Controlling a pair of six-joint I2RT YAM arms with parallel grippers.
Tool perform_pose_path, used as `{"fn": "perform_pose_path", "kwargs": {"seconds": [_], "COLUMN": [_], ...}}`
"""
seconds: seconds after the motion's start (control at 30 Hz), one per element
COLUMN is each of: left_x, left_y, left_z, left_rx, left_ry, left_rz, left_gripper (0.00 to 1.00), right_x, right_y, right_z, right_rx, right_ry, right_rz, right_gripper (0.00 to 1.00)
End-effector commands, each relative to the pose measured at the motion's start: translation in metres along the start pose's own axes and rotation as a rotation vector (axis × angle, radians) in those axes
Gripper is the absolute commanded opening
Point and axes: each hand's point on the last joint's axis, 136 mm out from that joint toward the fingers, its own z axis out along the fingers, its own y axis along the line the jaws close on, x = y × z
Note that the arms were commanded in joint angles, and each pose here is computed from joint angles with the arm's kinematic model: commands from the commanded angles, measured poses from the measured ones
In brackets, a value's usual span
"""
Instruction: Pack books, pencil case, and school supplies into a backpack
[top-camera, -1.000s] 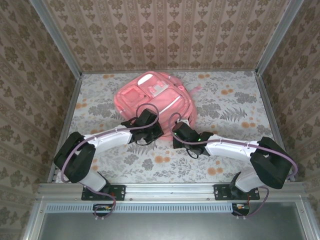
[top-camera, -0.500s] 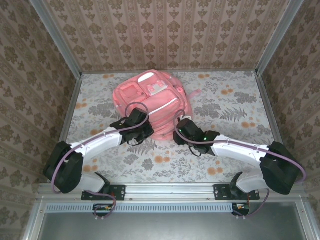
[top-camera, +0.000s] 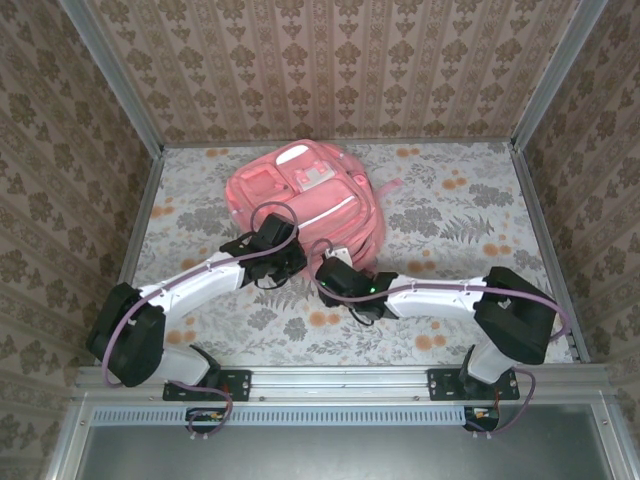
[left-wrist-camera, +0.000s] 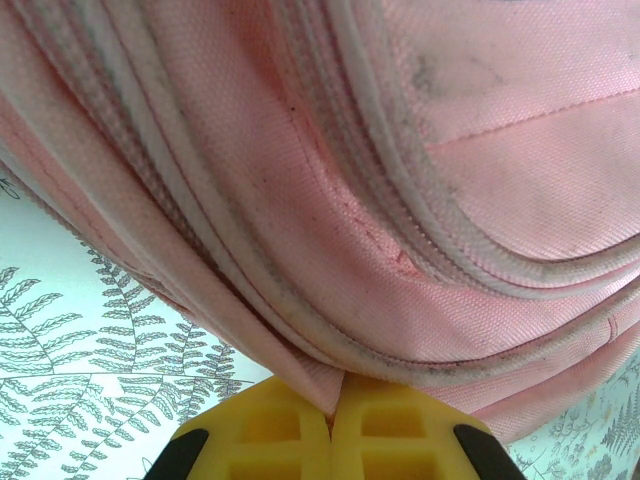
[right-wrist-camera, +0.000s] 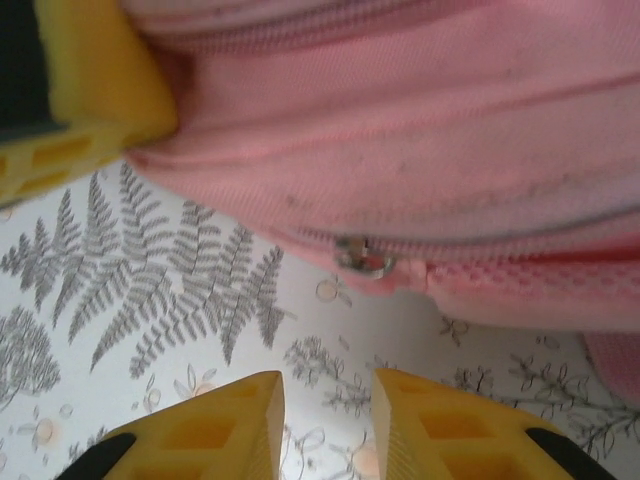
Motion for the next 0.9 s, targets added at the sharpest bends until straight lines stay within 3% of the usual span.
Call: {"fn": "perform_pose_path", "kwargs": {"seconds": [0.0,0.2,0.4,0.5,0.87], "left_x": [-0.005,-0.004,-0.007,-0.010,-0.024], "left_y": [-0.018,-0.019,-0.016,-0.013,0.004], "left_z": [-0.007,-0.008,-0.012,-0.014,-0.024], "left_rx": [0.046,0.054,0.049,0.046,0.010], "left_ry": [-0.011,-0.008,-0.021,-0.030,-0.058], "left_rz": [0.022,0.018,0.015,0.007,-0.007], "left_gripper": [0.00,0.00,0.00,0.00,0.00], "right_x": [-0.017,-0.027,-0.028,-0.023,-0.013], "right_y": [-0.006,-0.010,-0.016,-0.022,-0.067], "right_z": [0.004,0.016,0.020,0.014,-0.005], "right_rx": [0.084,0.178,0.230,0.234,0.315], "right_ry": [-0.056,-0.078,-0.068,-0.065,-0.042], "right_rz": [0.027,0.014,-0.010,-0.008,0.019], "right_gripper": [0.35,0.35,0.05,0.00,0.00]}}
